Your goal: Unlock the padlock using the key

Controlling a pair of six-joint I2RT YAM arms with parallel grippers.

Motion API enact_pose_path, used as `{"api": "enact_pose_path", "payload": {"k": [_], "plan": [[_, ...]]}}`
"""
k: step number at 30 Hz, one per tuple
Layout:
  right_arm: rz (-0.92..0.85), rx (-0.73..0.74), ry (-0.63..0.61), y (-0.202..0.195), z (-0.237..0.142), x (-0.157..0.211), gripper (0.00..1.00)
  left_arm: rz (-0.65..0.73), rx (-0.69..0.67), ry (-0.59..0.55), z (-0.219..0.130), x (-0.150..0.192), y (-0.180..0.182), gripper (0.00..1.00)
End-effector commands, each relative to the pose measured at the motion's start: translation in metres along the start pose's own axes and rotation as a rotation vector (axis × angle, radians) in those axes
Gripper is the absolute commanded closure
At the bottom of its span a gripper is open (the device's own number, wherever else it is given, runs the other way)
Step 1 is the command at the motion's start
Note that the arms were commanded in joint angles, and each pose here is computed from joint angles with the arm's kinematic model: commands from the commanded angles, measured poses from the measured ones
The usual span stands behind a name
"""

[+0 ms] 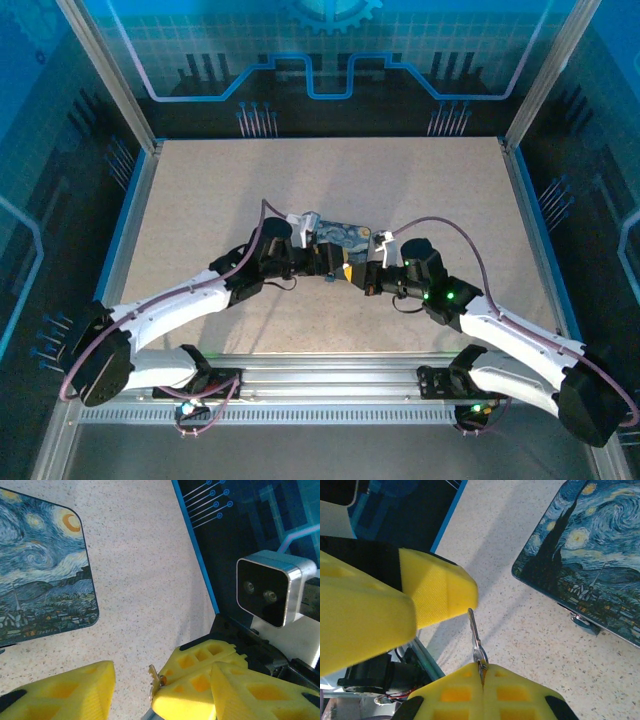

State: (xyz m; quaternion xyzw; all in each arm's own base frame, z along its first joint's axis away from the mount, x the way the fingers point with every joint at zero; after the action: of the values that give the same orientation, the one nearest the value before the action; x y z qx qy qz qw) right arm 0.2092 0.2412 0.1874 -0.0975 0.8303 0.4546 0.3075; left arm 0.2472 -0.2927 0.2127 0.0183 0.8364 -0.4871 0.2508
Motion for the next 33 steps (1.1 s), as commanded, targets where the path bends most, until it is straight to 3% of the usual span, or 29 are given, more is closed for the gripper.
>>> {"api": "enact_pose_path", "payload": {"k": [1, 19, 33], "plan": [[-0.017, -0.083, -0.043, 0.024, -0.004, -0.017, 0.94, 0.014, 0.066, -0.015, 0.003, -0.009, -0.023, 0.48], [0.028, -0.165, -0.051, 0.028, -0.005, -0.017, 0.9, 0.025, 0.06, -0.037, -0.001, -0.008, -0.024, 0.99], [0.073, -0.218, -0.099, 0.026, -0.012, -0.027, 0.84, 0.037, 0.1, -0.038, -0.002, -0.009, -0.03, 1.0]]}}
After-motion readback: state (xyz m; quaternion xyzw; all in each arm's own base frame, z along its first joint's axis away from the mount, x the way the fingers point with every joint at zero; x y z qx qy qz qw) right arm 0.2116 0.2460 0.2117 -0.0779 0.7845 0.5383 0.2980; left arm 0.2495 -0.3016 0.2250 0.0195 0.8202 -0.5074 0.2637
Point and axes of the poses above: each hand's point on the last joint's axis, 136 mm out from that joint toward the fingers, its own z axis out along the fingers, its own y axis along the line the jaws close on, x = y × z, the point moved 2 cm from there along -z, back along the fingers, and after that the axes turned 2 degrees about -z, right-handed, at the moved point
